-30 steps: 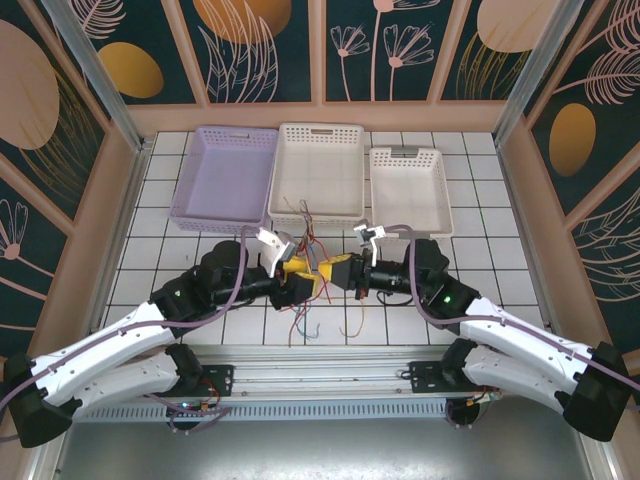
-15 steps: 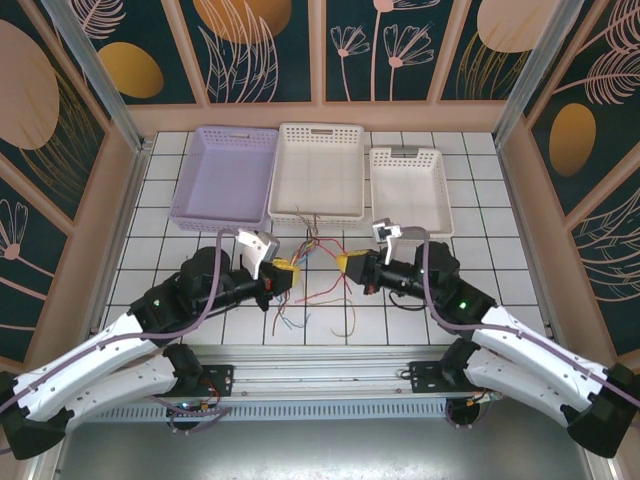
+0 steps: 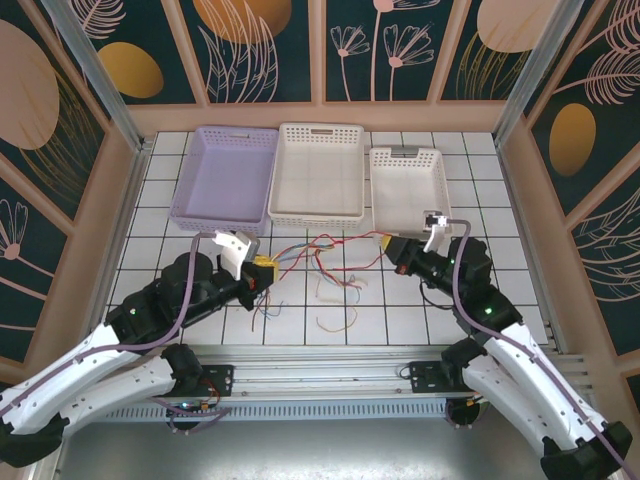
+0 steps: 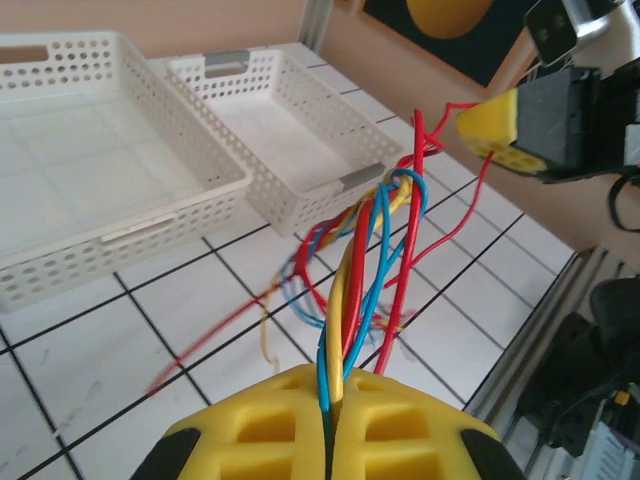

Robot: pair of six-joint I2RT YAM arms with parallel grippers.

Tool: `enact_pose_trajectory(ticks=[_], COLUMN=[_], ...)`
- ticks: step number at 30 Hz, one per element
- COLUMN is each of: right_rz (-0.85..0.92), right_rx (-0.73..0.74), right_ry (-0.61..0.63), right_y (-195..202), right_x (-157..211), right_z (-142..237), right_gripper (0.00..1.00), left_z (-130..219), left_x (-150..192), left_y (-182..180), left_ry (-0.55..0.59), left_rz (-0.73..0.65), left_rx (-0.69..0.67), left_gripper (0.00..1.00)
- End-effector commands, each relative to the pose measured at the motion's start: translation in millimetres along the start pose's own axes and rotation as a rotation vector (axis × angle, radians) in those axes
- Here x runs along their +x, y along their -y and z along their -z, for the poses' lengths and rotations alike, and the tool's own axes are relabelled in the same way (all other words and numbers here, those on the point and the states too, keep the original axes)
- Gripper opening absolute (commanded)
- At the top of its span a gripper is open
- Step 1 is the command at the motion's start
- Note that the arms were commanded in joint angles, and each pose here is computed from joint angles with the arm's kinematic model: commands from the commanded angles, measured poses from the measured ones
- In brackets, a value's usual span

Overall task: Untangle the cables
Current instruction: Untie the cable.

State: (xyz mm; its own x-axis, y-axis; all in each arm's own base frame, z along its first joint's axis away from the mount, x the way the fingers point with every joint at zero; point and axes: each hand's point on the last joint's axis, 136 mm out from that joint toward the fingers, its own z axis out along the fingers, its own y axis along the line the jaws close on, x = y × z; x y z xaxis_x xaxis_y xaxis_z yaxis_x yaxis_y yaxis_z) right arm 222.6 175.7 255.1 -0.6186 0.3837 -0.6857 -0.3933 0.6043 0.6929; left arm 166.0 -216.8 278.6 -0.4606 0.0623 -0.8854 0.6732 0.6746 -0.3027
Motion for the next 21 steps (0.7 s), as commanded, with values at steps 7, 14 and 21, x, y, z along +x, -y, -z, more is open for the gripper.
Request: enact_pose_trajectory(ticks=[7, 14, 21], right_rz=[-0.011, -0.04, -0.083], right_rx=[0.297, 0.44, 0.502], right_ry=[0.159, 0.185, 0.218], right_y=[37, 61, 80], right_x=[-48, -69, -89], right_z=[38, 60, 84], right_gripper=[0.0, 0.0, 0.0], left_z=[37, 51, 63], left_x=[-27, -31, -36], left_y=[-41, -64, -89], left_ry=[0.06, 0.085, 0.083], left_rz=[-0.03, -0.042, -0.069], left_rx=[-0.268, -0.409, -0.585], left_gripper=[0.0, 0.0, 0.0])
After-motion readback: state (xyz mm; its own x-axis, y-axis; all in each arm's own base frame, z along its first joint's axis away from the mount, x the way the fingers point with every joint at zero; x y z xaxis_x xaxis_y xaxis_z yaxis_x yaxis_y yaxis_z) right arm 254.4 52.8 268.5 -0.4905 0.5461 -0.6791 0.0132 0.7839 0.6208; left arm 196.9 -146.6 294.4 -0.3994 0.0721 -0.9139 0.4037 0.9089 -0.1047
